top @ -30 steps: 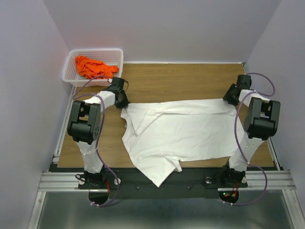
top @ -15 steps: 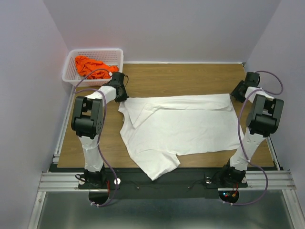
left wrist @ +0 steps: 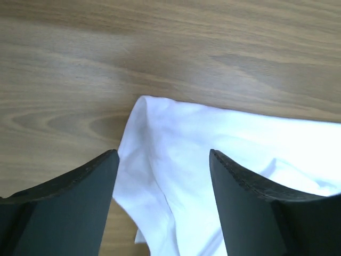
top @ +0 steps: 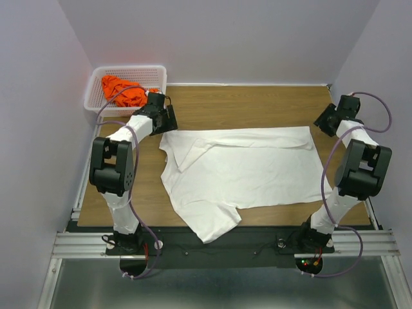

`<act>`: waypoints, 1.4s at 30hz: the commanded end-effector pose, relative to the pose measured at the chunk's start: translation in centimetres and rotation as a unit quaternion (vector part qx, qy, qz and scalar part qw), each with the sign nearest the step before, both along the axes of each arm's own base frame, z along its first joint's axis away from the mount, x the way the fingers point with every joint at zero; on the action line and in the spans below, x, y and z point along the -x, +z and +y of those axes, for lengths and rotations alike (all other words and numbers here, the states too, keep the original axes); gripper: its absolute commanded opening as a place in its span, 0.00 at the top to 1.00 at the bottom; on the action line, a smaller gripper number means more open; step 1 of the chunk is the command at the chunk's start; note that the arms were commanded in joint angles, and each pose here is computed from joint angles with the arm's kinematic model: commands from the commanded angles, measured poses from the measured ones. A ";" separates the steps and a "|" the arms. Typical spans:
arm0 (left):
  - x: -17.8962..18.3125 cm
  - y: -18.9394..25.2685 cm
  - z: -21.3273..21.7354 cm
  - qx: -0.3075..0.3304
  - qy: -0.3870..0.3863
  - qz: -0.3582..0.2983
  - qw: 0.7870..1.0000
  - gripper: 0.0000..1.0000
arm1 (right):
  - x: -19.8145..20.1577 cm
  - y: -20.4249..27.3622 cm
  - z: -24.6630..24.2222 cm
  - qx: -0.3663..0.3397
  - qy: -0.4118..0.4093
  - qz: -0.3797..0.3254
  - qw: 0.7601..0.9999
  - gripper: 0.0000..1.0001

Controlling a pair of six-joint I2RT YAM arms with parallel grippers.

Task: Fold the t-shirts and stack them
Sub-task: Fold the tshirt

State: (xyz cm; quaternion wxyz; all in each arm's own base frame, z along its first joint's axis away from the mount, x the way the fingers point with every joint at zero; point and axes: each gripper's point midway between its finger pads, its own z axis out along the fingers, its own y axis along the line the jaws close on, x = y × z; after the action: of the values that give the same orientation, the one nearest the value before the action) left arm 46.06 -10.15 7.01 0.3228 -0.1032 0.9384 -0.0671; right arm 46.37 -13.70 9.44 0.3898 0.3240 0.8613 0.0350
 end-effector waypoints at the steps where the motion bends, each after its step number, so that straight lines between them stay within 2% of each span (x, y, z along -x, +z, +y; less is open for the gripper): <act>1: 1.3 6.1 -1.1 -0.016 -0.043 -0.059 0.997 0.14 | 1.3 2.2 1.2 -0.022 -0.010 -0.024 0.999 0.47; 6: 3.5 7.4 -5.2 -0.060 -0.156 -0.073 0.983 0.12 | 2.4 2.9 4.0 -0.047 0.039 -0.034 0.998 0.44; 10: 4.6 5.8 -9.7 -0.077 -0.234 -0.066 0.967 0.12 | 2.7 3.1 6.6 -0.043 0.077 -0.031 0.996 0.44; 18: 1.9 3.4 -13.8 -0.041 -0.283 -0.055 0.957 0.12 | 3.5 3.8 8.5 -0.054 0.105 -0.037 0.992 0.43; 27: 2.6 -0.6 -16.0 -0.001 -0.322 0.005 0.947 0.14 | 4.0 3.8 8.6 -0.053 0.104 -0.036 0.993 0.43; 30: 2.9 -0.8 -16.2 0.006 -0.326 0.012 0.945 0.19 | 3.9 3.9 8.7 -0.053 0.105 -0.036 0.992 0.43; 37: 3.5 -0.8 -16.6 0.021 -0.333 0.020 0.942 0.41 | 3.7 3.7 8.6 -0.056 0.104 -0.034 0.992 0.43; 42: 4.0 0.3 -16.8 0.032 -0.341 0.014 0.939 0.47 | 3.6 3.8 8.6 -0.056 0.102 -0.034 0.993 0.43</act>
State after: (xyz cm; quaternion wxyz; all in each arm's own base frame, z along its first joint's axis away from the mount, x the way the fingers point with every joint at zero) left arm 41.89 -26.00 3.89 0.2420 0.1998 0.9336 -0.1731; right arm 42.44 -5.11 11.94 0.3776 0.2621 0.8784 0.1312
